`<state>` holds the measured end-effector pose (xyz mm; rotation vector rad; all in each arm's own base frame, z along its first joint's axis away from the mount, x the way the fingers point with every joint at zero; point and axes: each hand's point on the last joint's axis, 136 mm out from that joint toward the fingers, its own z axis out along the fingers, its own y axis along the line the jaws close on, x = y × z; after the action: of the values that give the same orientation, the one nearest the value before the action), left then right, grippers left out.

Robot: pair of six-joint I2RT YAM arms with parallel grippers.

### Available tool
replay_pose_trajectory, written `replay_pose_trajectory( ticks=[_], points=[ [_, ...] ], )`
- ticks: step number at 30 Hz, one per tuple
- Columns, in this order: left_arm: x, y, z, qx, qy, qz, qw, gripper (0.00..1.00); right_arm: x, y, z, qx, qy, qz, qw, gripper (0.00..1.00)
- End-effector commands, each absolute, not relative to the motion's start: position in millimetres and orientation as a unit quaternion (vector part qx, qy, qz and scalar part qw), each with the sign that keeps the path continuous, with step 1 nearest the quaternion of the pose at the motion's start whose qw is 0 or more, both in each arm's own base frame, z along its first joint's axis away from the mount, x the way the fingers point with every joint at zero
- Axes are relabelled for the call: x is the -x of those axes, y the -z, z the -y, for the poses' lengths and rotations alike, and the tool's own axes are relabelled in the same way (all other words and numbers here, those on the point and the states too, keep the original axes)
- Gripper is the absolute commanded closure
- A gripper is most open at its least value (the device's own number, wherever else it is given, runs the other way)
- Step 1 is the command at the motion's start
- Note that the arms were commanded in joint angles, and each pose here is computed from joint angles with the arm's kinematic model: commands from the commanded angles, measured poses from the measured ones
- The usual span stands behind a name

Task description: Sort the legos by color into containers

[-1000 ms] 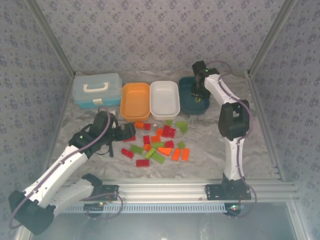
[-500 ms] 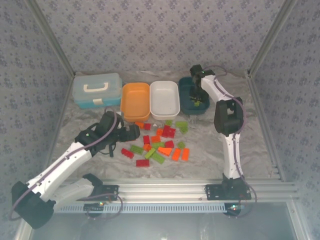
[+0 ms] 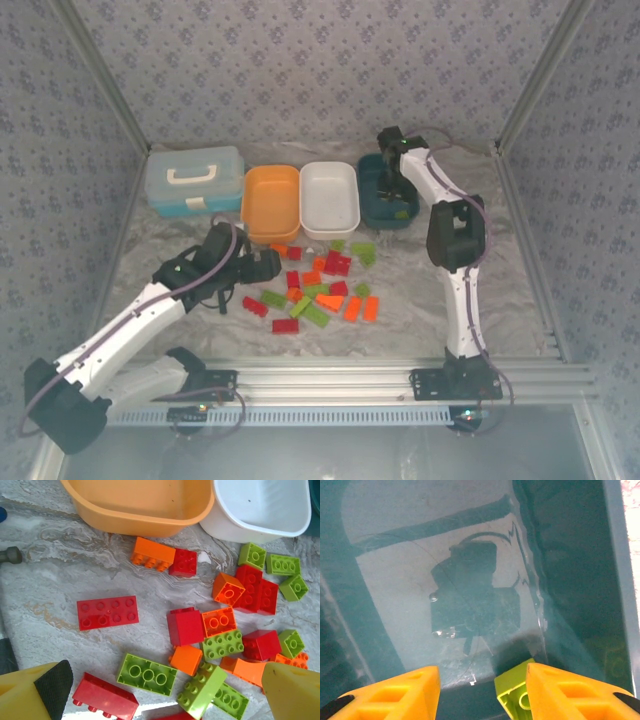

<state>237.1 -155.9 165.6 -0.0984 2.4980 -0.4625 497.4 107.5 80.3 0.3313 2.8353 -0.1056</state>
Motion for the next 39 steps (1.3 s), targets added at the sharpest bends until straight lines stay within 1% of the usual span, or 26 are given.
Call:
replay_pose_trajectory(
  ticks=[1, 3, 6, 10, 12, 16, 21, 27, 31, 36, 37, 39],
  points=[
    [-246, -175, 150, 0.055, 0.145, -0.939, 0.306, 0.01, -486, -178, -125, -0.085, 0.038, -0.965, 0.245, 0.44],
    [-248, -165, 142, 0.066, 0.105, -0.949, 0.289, 0.01, -469, -210, -136, -0.073, 0.026, -0.957, 0.281, 0.41],
    [-256, -158, 128, 0.083, 0.038, -0.957, 0.275, 0.01, -435, -233, -155, -0.051, 0.010, -0.948, 0.314, 0.41],
    [-273, -146, 121, 0.078, -0.031, -0.963, 0.258, 0.01, -386, -229, -174, -0.024, -0.018, -0.946, 0.324, 0.41],
    [-281, -131, 122, 0.078, -0.056, -0.969, 0.227, 0.01, -360, -222, -176, -0.021, -0.028, -0.948, 0.316, 0.40],
    [-288, -98, 132, 0.077, -0.073, -0.979, 0.176, 0.01, -320, -221, -175, -0.013, -0.042, -0.947, 0.319, 0.37],
    [-293, -64, 137, 0.110, -0.054, -0.984, 0.129, 0.01, -285, -221, -171, 0.000, -0.047, -0.947, 0.317, 0.32],
    [-297, -42, 137, 0.114, -0.040, -0.987, 0.105, 0.01, -264, -217, -169, -0.005, -0.068, -0.948, 0.312, 0.28],
    [-292, -30, 145, 0.106, -0.027, -0.991, 0.083, 0.01, -260, -224, -168, -0.010, -0.079, -0.944, 0.320, 0.27],
    [-282, -18, 143, 0.099, -0.032, -0.992, 0.073, 0.01, -263, -229, -168, -0.010, -0.077, -0.942, 0.326, 0.26],
    [-281, -16, 142, 0.098, -0.033, -0.992, 0.072, 0.02, -264, -229, -170, -0.009, -0.078, -0.942, 0.326, 0.26],
    [-279, -15, 142, 0.094, -0.033, -0.992, 0.072, 0.08, -264, -228, -171, -0.007, -0.075, -0.943, 0.324, 0.26]
  ],
)
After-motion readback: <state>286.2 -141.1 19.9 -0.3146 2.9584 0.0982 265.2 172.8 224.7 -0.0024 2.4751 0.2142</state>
